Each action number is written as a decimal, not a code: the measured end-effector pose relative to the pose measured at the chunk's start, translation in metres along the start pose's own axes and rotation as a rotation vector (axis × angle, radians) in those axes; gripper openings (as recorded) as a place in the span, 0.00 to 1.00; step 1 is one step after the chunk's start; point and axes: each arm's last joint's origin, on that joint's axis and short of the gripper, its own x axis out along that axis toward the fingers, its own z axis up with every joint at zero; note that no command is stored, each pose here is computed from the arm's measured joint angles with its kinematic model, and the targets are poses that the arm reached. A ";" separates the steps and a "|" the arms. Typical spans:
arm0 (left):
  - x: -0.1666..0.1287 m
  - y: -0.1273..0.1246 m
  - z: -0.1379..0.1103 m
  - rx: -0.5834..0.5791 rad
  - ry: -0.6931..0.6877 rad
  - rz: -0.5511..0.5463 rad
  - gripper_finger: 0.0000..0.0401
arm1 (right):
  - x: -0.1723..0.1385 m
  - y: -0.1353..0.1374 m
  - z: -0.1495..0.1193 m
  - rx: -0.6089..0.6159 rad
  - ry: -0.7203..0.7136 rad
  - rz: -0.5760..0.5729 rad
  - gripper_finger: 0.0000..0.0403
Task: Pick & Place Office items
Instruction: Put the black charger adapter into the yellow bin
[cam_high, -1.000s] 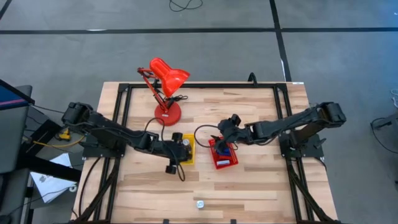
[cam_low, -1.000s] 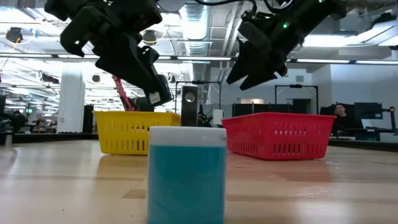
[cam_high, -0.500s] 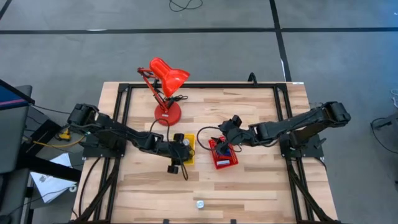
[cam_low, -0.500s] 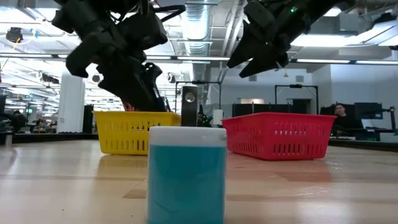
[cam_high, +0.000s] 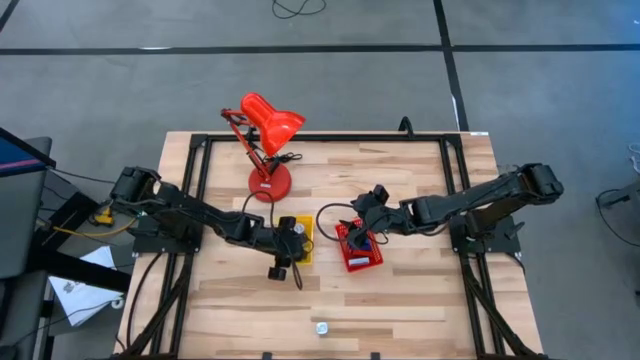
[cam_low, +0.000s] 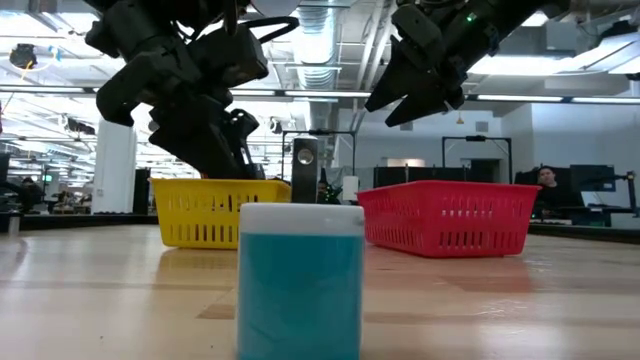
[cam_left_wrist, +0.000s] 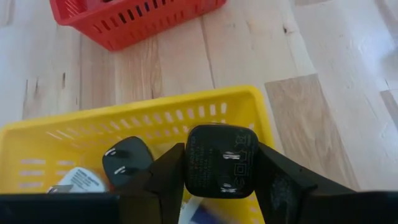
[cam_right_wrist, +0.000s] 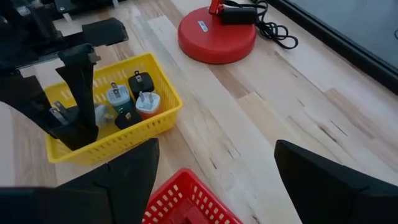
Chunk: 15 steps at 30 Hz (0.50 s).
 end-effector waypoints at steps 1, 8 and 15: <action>0.000 0.000 0.000 0.000 -0.001 0.000 0.39 | 0.000 0.000 0.000 0.000 0.000 0.000 0.77; 0.000 0.000 -0.003 -0.013 0.033 -0.007 0.42 | 0.000 0.000 0.000 -0.001 0.002 0.004 0.77; 0.000 0.000 -0.003 -0.014 0.030 -0.007 0.41 | 0.000 0.000 0.000 -0.002 0.003 0.003 0.77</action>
